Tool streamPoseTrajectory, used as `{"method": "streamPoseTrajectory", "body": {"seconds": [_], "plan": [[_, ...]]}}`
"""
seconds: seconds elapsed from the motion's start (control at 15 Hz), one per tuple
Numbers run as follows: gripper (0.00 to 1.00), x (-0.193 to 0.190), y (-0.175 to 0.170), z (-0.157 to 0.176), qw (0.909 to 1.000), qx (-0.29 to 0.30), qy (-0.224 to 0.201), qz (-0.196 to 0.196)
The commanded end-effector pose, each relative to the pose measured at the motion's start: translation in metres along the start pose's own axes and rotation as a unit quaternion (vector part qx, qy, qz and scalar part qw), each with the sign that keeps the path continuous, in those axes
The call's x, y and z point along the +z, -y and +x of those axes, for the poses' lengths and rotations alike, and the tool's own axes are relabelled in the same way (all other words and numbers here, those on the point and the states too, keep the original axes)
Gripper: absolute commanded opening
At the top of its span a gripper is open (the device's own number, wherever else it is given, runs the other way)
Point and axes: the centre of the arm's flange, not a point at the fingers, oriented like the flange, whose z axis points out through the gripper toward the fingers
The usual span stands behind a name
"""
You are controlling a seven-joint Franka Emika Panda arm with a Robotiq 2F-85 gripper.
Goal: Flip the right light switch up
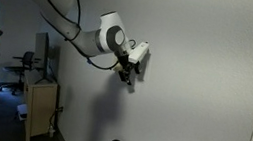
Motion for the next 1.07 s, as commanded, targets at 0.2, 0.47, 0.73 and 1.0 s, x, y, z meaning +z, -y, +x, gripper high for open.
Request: {"method": "streamPoseTrajectory", "body": {"seconds": [0.2, 0.47, 0.73, 1.0], "plan": [[1.00, -0.025, -0.012, -0.003, 0.9957, 0.051, 0.074, -0.023], [1.00, -0.035, -0.013, -0.003, 0.9924, 0.067, 0.101, -0.024], [1.00, -0.031, -0.009, -0.016, 0.9903, 0.100, 0.095, 0.017], [1.00, -0.032, 0.005, -0.018, 0.9843, 0.153, 0.063, 0.060]]}}
